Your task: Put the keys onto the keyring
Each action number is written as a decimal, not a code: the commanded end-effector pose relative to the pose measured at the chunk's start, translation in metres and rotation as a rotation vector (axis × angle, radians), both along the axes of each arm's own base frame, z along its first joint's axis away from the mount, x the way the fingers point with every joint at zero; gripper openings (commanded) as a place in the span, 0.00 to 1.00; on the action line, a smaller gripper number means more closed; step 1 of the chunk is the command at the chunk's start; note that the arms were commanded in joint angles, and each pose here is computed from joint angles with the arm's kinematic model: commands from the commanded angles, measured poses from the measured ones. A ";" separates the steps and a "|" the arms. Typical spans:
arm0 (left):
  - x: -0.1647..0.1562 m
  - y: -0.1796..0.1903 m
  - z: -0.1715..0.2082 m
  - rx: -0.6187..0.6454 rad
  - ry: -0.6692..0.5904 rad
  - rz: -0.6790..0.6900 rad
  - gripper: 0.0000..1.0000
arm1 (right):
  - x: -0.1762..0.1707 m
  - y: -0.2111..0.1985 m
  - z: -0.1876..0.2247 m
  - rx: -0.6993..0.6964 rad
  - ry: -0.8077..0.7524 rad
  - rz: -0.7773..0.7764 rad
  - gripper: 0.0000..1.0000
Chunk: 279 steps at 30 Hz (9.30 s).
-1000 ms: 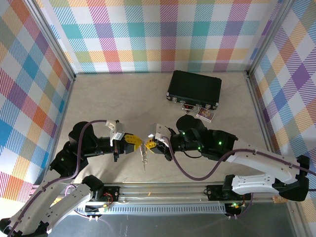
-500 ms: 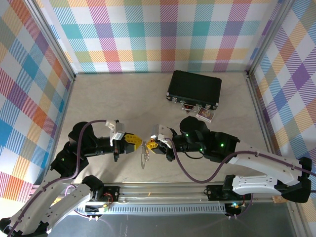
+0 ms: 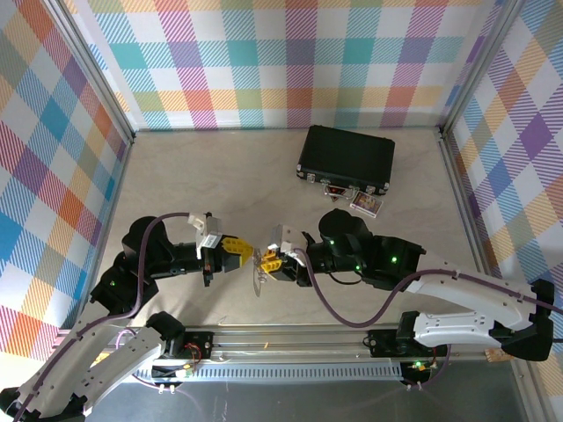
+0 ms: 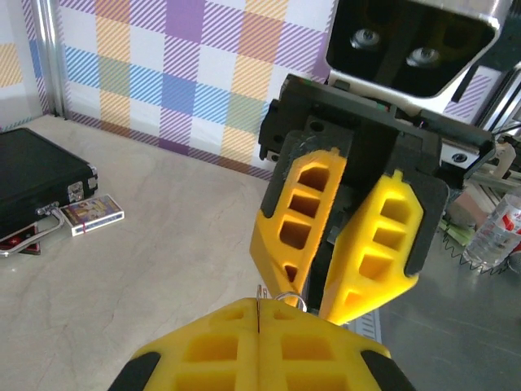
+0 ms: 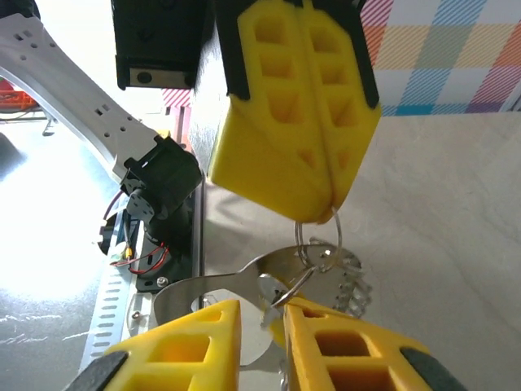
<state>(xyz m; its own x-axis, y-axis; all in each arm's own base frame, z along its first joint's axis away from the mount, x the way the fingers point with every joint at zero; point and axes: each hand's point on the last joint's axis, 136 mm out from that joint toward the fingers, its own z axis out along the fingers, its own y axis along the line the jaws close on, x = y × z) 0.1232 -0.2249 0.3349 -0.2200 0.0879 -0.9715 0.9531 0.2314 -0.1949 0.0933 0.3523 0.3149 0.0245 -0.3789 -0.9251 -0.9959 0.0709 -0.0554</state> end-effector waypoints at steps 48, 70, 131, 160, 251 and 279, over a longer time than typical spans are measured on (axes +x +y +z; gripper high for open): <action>-0.011 -0.009 0.063 -0.320 -0.009 -0.122 0.00 | 0.003 -0.015 0.094 0.375 0.093 0.057 0.19; -0.014 -0.011 0.061 -0.324 0.001 -0.145 0.00 | 0.006 -0.004 0.089 0.356 0.104 0.079 0.17; -0.020 -0.012 0.063 -0.306 -0.006 -0.169 0.00 | 0.018 -0.010 0.070 0.229 0.256 0.023 0.50; -0.013 -0.014 0.055 -0.273 0.012 -0.138 0.00 | 0.010 -0.012 0.060 0.193 0.226 0.076 0.00; 0.008 -0.036 -0.001 0.105 0.096 -0.135 0.11 | 0.025 -0.010 0.039 -0.238 -0.041 0.111 0.00; -0.008 -0.031 0.043 -0.079 -0.018 -0.166 0.00 | 0.024 -0.010 0.045 -0.169 0.016 0.065 0.33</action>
